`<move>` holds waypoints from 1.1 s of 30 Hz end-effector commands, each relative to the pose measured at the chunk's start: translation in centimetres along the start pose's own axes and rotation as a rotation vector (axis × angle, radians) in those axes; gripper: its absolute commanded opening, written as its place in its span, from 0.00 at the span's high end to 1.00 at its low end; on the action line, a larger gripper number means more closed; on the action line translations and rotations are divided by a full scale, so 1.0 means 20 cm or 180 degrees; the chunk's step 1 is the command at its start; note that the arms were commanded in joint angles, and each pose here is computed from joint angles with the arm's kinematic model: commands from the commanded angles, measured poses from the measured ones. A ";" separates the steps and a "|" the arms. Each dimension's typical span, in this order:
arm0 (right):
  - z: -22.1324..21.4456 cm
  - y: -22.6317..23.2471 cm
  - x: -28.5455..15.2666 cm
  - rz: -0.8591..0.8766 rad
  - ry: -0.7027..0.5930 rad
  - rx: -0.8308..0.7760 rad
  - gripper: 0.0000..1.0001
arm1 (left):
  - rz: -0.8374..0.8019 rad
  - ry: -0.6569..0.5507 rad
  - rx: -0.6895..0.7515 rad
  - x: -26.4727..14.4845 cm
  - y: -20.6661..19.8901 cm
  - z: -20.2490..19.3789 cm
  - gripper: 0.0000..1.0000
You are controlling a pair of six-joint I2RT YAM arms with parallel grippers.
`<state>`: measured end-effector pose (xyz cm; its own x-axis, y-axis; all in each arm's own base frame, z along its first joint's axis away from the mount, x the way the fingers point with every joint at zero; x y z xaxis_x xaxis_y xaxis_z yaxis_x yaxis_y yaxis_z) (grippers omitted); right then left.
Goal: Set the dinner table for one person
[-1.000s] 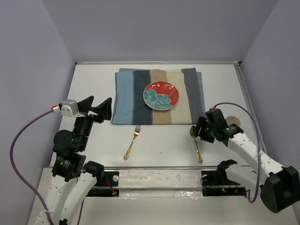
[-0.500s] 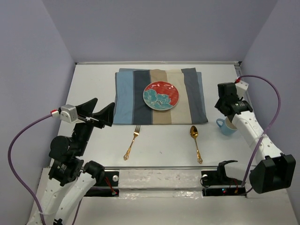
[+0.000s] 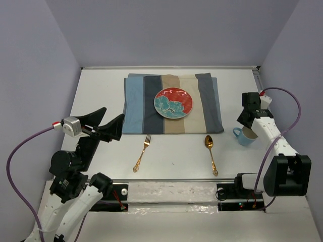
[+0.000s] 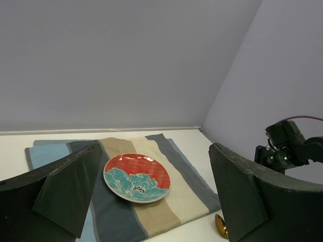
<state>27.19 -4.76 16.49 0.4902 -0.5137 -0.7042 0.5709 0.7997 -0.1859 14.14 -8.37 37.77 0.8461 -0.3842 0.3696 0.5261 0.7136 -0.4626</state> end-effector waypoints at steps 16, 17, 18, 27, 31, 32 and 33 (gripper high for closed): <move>0.46 0.22 -0.26 0.0711 -0.1022 -0.0033 1.00 | -0.0088 -0.0104 0.0026 0.02 -0.04 0.05 0.01; 0.52 0.28 -0.31 0.0788 -0.1129 -0.0105 1.00 | -0.0083 -0.0085 0.0031 0.03 -0.03 0.04 0.01; 0.55 0.37 -0.28 0.0823 -0.1128 -0.0319 1.00 | -0.0070 -0.0070 0.0045 0.03 -0.03 0.04 0.01; 1.01 1.08 -0.26 0.1847 -0.1519 -0.0954 1.00 | 0.0099 0.0084 0.0106 0.09 0.02 -0.03 0.01; 1.10 1.28 -0.19 0.2020 -0.1489 -0.1143 1.00 | 0.0222 0.0105 0.0172 0.10 0.05 -0.04 0.01; 1.11 1.31 -0.18 0.2041 -0.1491 -0.1180 1.00 | 0.0252 0.0123 0.0191 0.11 0.06 -0.05 0.01; 1.12 1.36 -0.15 0.2065 -0.1469 -0.1241 1.00 | 0.0265 0.0128 0.0198 0.11 0.06 -0.05 0.01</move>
<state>52.88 10.01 26.12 0.8705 -0.0209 -0.4918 -0.0299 0.9950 -0.0953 16.48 -9.30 36.12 0.8857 -0.3758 0.2727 0.4630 0.7589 -0.4579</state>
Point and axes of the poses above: each gripper's point midway between its finger pads, its own x axis out along the fingers, its own y axis along the line the jaws close on, z = x × y, the point moved 5 cm from there along -x, back along the fingers, and after that the axes turned 10 degrees about -x, right-handed, at the moved point
